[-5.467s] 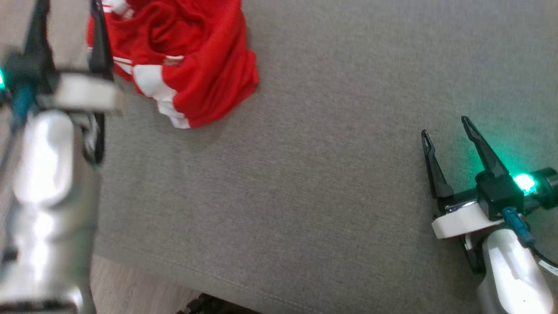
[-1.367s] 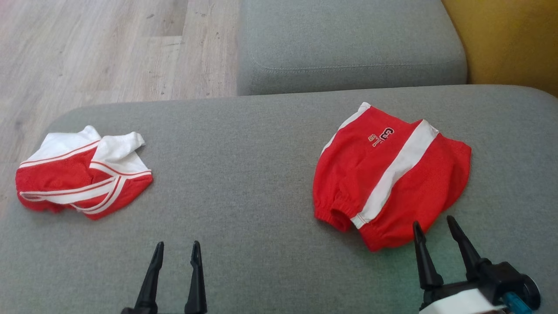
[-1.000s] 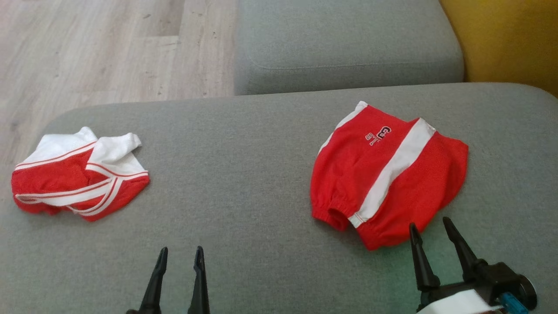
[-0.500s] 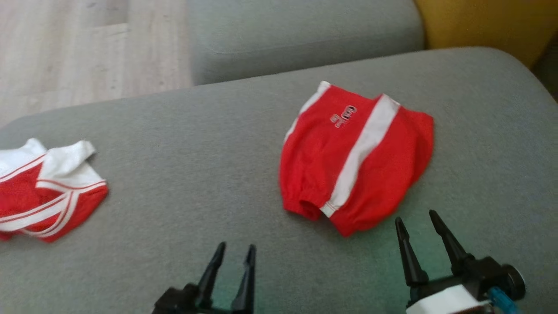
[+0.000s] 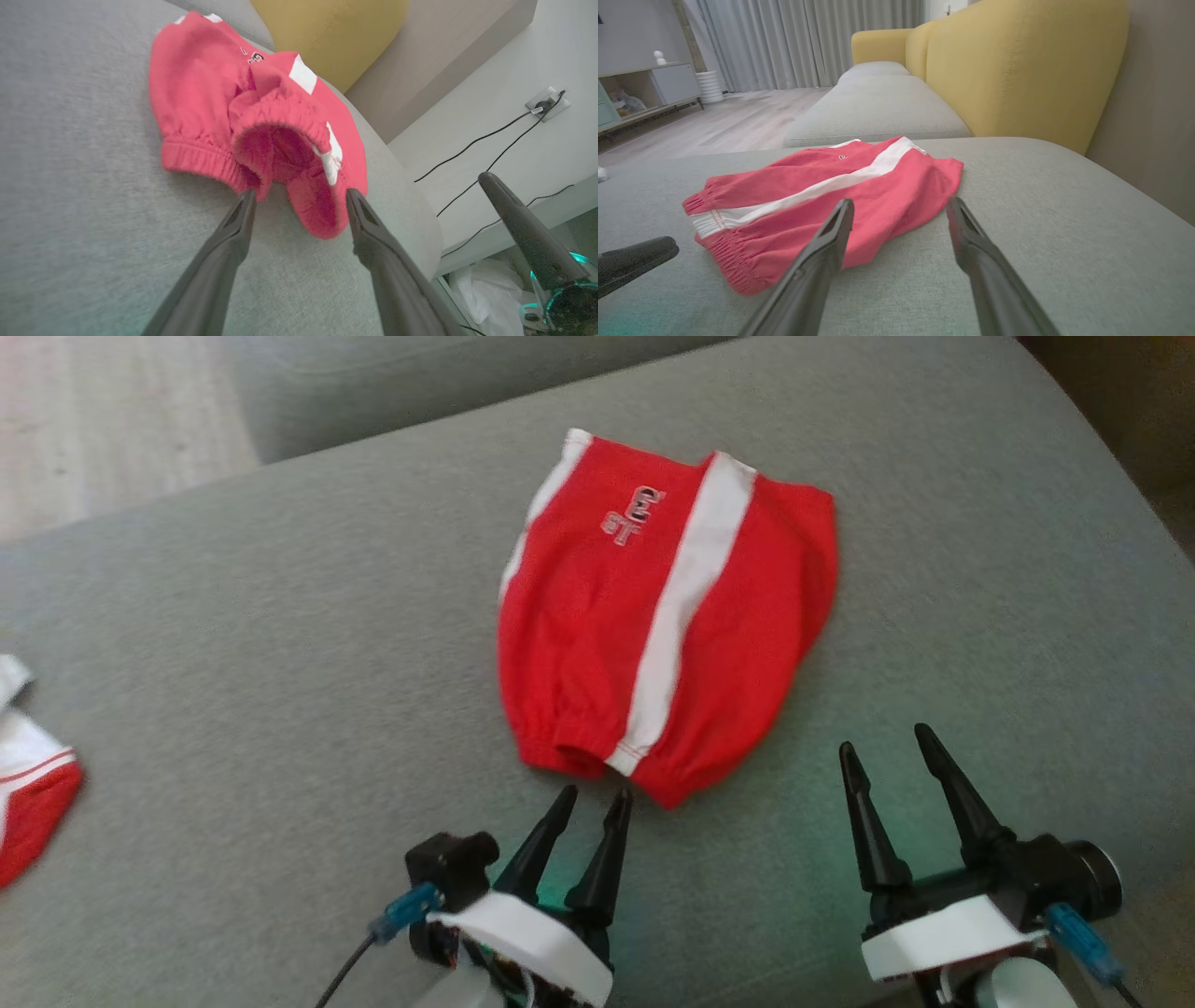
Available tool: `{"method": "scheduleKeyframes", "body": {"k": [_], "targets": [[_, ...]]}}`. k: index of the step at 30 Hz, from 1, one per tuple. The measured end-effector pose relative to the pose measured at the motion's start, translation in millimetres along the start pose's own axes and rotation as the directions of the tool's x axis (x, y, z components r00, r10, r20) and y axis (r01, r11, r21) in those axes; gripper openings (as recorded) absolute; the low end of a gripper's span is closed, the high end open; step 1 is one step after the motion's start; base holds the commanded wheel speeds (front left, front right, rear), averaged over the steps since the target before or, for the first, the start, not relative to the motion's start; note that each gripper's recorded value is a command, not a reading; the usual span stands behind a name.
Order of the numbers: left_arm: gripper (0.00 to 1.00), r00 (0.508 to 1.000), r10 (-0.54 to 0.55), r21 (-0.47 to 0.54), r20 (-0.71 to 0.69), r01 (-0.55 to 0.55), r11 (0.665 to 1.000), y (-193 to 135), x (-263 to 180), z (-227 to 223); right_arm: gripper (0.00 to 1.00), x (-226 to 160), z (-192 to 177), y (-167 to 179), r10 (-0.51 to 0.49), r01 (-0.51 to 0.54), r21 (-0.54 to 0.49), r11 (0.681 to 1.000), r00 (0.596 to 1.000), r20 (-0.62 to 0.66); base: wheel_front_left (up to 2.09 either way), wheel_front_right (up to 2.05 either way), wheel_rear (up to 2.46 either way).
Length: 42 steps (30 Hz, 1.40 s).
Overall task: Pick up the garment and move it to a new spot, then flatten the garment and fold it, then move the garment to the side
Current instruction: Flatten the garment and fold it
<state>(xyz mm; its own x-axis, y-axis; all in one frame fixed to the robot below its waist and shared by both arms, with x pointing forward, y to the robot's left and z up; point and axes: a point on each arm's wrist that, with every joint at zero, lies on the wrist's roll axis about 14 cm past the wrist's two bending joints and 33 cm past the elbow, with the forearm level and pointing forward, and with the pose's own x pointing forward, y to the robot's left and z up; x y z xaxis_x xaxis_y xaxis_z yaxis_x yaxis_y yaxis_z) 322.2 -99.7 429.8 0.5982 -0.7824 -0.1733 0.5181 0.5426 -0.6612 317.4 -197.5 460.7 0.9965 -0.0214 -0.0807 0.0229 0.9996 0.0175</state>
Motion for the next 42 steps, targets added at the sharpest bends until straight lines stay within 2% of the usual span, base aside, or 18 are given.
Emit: {"method": "scheduleKeyframes", "body": {"k": [5,11,14,25,33,37,40,41,42], "targets": [[1.0,0.997,-0.048,0.018,-0.059,0.049,0.999,-6.6,17.4,-9.5,1.0,-5.8,-4.1,-10.3,-0.04,0.04,-0.003,0.999,0.999,-0.018,0.0,0.0,0.0],[0.98,0.996,-0.071,0.022,-0.061,0.072,0.997,-10.0,28.5,-8.6,1.0,-11.3,-6.6,-18.4,-0.072,0.072,0.003,0.997,0.997,-0.029,0.0,0.0,0.0],[0.0,0.996,-0.073,0.024,-0.054,0.075,0.997,-9.9,30.0,-7.4,1.0,-11.8,-7.2,-19.2,-0.075,0.076,0.003,0.997,0.997,-0.031,0.0,0.0,0.0],[0.0,0.999,-0.039,0.032,0.013,0.039,0.999,3.9,24.3,12.4,1.0,1.8,-10.0,-3.2,-0.014,0.014,0.007,1.0,0.999,-0.037,0.0,0.0,0.0],[0.0,0.995,0.072,0.114,0.063,-0.079,0.99,50.5,-12.8,41.2,1.0,20.4,-8.0,23.8,0.085,-0.085,0.004,0.996,0.996,-0.025,0.0,0.0,0.0],[0.0,0.977,0.19,0.19,0.099,-0.206,0.96,87.4,-54.1,61.9,1.0,30.1,-5.4,44.0,0.154,-0.154,0.002,0.988,0.988,-0.013,0.0,0.0,0.0],[0.0,0.953,0.274,0.268,0.126,-0.299,0.916,111.5,-82.0,76.7,1.0,34.8,-3.9,54.7,0.19,-0.19,0.0,0.982,0.982,-0.006,0.0,0.0,0.0],[0.0,0.953,0.274,0.268,0.126,-0.299,0.916,111.5,-82.0,76.7,1.0,34.8,-3.9,54.7,0.19,-0.19,0.0,0.982,0.982,-0.006,0.0,0.0,0.0],[0.0,0.947,0.296,0.294,0.129,-0.321,0.9,118.5,-90.8,81.2,1.0,36.2,-3.8,58.1,0.201,-0.201,-0.004,0.98,0.98,-0.006,0.0,0.0,0.0]]}}
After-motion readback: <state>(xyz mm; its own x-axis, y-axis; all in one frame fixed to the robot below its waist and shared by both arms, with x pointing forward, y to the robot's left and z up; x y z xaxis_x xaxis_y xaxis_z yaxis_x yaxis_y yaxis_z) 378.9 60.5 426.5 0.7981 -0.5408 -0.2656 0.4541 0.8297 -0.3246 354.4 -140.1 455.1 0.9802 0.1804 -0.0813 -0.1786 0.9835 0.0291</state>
